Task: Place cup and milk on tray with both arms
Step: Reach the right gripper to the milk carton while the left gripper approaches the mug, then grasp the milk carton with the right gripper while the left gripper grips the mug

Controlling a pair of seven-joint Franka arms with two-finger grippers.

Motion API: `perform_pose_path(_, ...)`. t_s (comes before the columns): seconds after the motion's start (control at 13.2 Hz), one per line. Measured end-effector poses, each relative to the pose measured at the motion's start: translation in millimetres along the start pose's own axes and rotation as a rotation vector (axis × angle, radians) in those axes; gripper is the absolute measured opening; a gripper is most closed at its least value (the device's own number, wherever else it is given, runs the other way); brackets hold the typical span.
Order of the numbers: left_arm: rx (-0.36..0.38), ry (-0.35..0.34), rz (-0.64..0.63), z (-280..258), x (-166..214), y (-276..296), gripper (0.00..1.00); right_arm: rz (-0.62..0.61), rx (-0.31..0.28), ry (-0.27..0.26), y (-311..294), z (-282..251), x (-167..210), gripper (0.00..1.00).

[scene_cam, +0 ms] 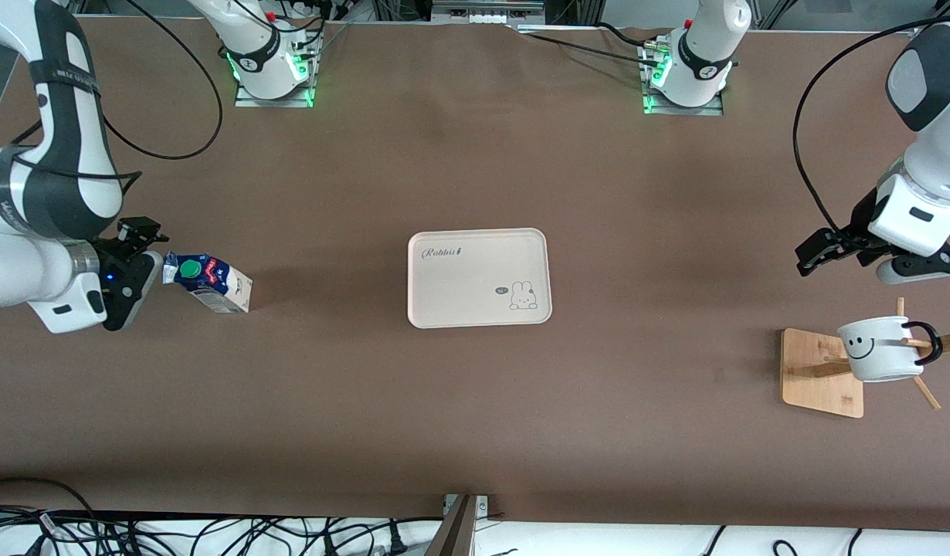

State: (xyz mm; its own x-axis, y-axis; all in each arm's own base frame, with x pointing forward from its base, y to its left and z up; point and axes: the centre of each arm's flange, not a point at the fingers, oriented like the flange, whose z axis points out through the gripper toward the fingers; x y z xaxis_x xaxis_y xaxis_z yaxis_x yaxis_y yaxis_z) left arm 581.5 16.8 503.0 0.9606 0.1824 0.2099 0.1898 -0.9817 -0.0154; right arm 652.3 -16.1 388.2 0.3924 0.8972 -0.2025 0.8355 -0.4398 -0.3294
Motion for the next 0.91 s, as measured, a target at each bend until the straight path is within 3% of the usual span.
perform_pose_path(0.53,-0.044,0.326,-0.072,49,-37,-47,1.00,-0.063,0.030,-0.021,7,25,17,1.00)
perform_pose_path(0.76,-0.053,0.408,-0.094,66,-52,-58,1.00,-0.100,0.003,-0.045,3,24,31,1.00)
perform_pose_path(0.91,-0.072,0.404,-0.178,80,-53,-72,1.00,-0.110,-0.006,-0.045,2,23,34,1.00)
